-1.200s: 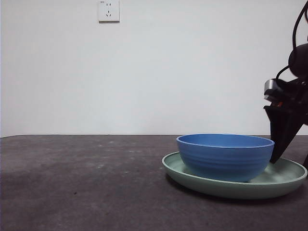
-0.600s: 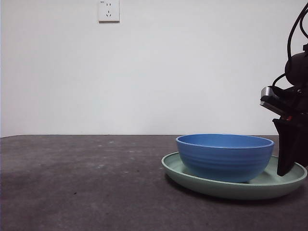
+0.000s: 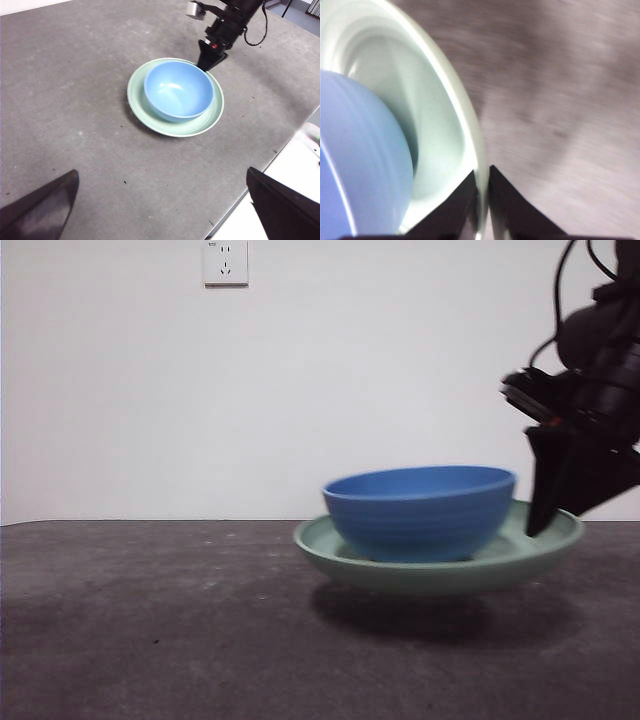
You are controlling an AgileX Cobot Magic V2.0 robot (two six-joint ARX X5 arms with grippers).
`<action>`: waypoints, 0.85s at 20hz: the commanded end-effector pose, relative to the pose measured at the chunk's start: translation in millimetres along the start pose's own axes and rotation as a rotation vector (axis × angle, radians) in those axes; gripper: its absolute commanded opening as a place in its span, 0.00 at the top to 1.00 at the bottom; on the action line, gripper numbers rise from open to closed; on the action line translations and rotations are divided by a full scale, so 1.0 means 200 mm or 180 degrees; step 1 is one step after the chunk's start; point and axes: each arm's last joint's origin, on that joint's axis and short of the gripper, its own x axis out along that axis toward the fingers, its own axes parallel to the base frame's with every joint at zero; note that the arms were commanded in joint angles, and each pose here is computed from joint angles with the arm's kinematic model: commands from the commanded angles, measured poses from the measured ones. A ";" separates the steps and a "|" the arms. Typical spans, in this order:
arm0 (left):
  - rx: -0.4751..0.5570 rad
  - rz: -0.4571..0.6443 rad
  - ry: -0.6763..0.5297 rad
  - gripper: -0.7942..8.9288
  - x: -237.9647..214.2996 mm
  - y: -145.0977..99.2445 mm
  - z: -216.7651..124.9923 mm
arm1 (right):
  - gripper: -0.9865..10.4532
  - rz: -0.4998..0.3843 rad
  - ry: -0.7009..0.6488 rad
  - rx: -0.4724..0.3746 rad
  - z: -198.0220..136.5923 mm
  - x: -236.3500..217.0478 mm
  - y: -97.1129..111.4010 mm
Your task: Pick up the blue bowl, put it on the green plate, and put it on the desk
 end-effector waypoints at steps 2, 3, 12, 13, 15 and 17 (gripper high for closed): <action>0.0009 -0.0021 -0.0057 0.27 -0.01 0.00 0.02 | 0.90 0.0164 0.0000 0.0025 0.04 0.06 0.11; 0.0009 -0.0021 -0.0057 0.27 -0.01 0.00 0.02 | 0.90 0.0182 0.0000 0.0017 0.04 0.08 0.15; 0.0007 -0.0021 -0.0055 0.27 -0.01 0.00 0.02 | 0.90 0.0379 -0.0056 -0.0060 0.06 0.28 0.36; 0.0007 -0.0021 -0.0053 0.27 -0.01 0.00 0.02 | 0.90 0.0373 -0.0015 -0.0036 0.06 0.32 0.36; 0.0007 -0.0021 -0.0055 0.27 -0.01 0.00 0.02 | 0.90 0.0344 0.0054 0.0021 0.07 0.39 0.33; 0.0007 -0.0021 -0.0057 0.27 -0.01 0.00 0.02 | 0.90 0.0314 0.0128 0.0083 0.08 0.45 0.30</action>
